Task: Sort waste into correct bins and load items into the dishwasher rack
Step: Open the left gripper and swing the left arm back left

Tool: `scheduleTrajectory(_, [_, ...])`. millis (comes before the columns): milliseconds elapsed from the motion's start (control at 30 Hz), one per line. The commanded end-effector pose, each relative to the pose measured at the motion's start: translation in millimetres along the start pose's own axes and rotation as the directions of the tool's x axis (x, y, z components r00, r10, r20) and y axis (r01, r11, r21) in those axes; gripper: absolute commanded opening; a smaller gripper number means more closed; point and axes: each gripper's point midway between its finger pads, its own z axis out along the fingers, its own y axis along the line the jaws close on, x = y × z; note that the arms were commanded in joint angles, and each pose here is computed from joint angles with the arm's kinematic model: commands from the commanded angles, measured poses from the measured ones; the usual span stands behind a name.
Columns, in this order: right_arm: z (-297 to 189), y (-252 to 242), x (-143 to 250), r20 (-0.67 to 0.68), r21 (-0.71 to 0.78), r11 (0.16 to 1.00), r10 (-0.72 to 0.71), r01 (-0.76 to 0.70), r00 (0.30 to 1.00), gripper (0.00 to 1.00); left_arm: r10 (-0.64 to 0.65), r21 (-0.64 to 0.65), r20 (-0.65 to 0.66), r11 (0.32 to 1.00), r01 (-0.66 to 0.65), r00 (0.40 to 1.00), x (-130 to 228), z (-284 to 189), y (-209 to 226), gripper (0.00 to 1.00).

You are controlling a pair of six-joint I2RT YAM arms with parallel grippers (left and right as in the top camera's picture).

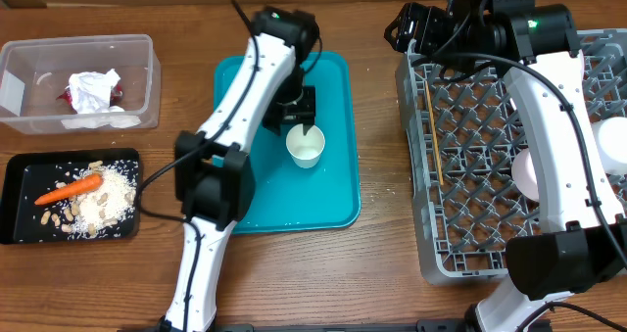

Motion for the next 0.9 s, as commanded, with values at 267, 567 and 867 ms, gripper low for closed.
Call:
scheduleTrajectory(267, [-3.6,2.1,-3.9,0.017,-0.001,1.000,-0.005,0.005,1.000,1.00,-0.141,0.015,0.386,0.989,0.146,0.912,0.0,-132.4,63.5,0.77])
scheduleTrajectory(567, [-3.6,2.1,-3.8,0.017,-0.002,1.000,-0.004,0.004,1.000,1.00,-0.503,0.139,0.427,0.858,0.495,0.751,-7.5,-163.2,187.4,1.00])
scheduleTrajectory(867, [-3.7,43.0,1.8,-0.022,-0.200,0.980,-0.019,0.014,1.000,1.00,-0.650,0.201,0.368,0.754,0.626,0.665,5.2,-162.2,254.3,1.00])
